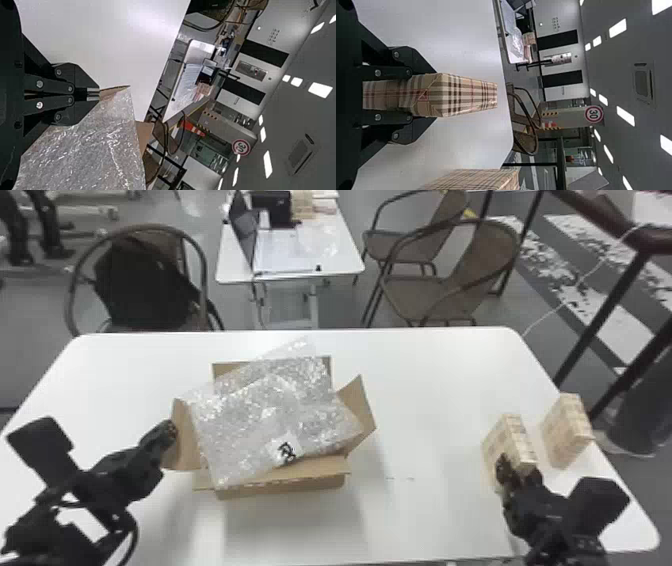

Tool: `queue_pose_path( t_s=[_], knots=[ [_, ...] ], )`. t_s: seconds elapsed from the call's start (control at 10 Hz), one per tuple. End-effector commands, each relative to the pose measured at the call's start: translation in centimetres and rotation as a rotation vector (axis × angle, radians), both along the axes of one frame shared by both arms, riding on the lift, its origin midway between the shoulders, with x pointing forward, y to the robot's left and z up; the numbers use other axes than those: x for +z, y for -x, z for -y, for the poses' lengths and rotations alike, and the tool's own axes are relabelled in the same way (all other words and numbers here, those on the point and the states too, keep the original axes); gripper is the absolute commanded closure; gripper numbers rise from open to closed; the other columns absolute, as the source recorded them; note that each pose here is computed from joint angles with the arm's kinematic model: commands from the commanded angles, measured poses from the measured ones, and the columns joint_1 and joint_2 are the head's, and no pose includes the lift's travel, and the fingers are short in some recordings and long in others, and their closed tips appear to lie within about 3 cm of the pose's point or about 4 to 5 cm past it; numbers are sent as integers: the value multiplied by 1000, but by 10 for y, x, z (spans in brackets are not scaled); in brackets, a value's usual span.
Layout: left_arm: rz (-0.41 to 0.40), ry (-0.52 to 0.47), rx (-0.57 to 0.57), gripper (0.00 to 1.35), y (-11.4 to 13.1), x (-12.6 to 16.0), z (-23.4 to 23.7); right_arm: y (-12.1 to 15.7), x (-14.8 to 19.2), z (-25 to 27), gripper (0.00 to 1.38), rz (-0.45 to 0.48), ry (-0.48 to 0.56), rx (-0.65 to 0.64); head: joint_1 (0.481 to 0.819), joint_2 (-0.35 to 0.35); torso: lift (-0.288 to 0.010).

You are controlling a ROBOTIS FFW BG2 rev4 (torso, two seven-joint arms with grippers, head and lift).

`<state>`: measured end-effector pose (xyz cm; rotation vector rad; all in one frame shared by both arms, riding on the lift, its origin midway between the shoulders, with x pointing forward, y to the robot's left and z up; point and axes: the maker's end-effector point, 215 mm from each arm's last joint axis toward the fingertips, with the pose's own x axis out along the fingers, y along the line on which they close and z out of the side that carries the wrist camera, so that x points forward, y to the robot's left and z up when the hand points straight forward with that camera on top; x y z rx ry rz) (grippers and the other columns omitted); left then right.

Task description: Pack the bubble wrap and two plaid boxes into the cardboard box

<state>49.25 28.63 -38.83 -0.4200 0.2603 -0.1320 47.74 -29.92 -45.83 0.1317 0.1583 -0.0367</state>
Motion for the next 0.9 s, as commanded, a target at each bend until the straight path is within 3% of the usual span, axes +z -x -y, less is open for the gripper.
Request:
queue_pose_path(
  t_s=[0.0, 0.2, 0.4, 0.6, 0.8],
  knots=[
    [1, 2, -1, 1219, -1, 0, 2, 3, 11, -3, 1046, 25, -10, 0, 695, -15, -104],
    [0, 2, -1, 1219, 0, 0, 2, -5, 60, -22, 1046, 117, -42, 31, 695, -12, -104],
    [-1, -1, -2, 1219, 0, -1, 2, -32, 133, -71, 1046, 219, -83, 170, 695, 19, -104],
    [1, 3, -9, 1219, -3, 0, 6, -60, 178, -145, 1046, 215, -125, 421, 695, 82, -104],
    [3, 2, -13, 1219, -5, 1, 9, -69, 202, -213, 1046, 189, -166, 636, 695, 142, -104]
  ],
)
